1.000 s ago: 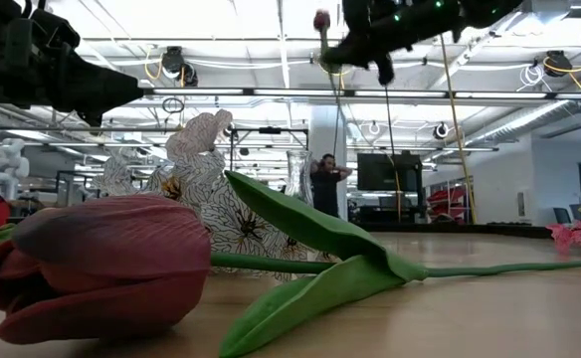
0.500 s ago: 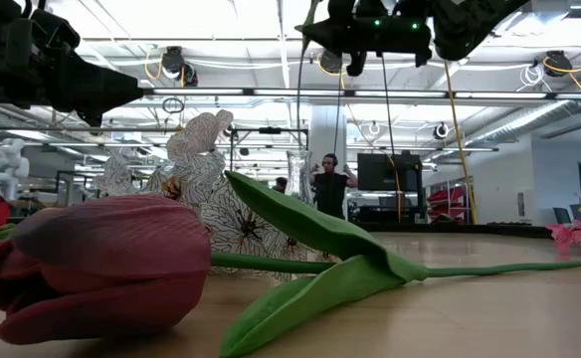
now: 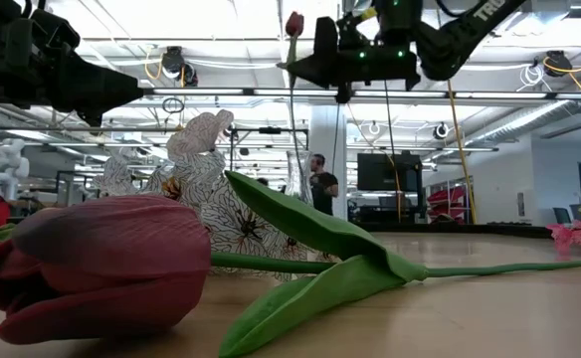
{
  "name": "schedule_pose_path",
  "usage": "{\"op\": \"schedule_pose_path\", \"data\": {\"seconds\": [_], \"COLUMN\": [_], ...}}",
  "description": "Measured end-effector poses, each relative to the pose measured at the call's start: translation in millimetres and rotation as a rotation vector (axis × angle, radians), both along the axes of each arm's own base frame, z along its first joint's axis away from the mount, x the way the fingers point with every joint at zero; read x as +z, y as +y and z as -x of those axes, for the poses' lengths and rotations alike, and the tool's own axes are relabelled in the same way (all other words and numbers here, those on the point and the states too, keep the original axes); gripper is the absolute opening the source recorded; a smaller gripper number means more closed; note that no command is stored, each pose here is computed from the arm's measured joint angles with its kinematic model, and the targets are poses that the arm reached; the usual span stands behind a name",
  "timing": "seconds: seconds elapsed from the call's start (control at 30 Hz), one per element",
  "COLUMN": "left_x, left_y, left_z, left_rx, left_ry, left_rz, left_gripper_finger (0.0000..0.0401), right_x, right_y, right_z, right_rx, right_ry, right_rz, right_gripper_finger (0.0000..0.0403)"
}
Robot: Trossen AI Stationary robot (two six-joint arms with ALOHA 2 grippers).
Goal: Sort flowers into vase by color
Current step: Put the right dark red flower into the transparent vase
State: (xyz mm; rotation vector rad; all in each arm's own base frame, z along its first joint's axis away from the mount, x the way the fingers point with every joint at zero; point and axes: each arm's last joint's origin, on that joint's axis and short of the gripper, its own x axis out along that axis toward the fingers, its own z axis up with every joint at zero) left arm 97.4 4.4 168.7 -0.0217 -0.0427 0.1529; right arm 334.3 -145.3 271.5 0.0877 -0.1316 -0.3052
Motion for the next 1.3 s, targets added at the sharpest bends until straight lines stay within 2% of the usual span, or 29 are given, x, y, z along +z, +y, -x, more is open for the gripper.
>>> {"op": "schedule_pose_path", "data": {"seconds": [0.27,0.43,0.6,0.8,1.03,1.3], "left_x": [0,0,0,0,0,0], "left_y": [0,0,0,0,0,0], "left_z": [0,0,0,0,0,0], "left_rx": [0.000,0.000,0.000,0.000,0.000,0.000], "left_ry": [0.000,0.000,0.000,0.000,0.000,0.000], "left_rz": [0.000,0.000,0.000,0.000,0.000,0.000], "left_gripper_finger": [0.0148,0.0148,0.0148,0.0148,0.0148,0.0148], "right_x": [-19,-35,-46,-54,-61,-62], "right_y": [-6,-3,2,3,3,3], "right_z": [-7,4,19,18,18,18], "right_rx": [0.002,-0.003,-0.007,-0.005,-0.003,-0.003], "right_ry": [0.009,0.014,-0.074,-0.007,0.040,0.045], "right_rz": [-0.032,-0.069,-0.056,-0.084,-0.183,-0.183], "right_gripper_finger": [0.0002,0.0002,0.0002,0.0005,0.0027,0.0033]}}
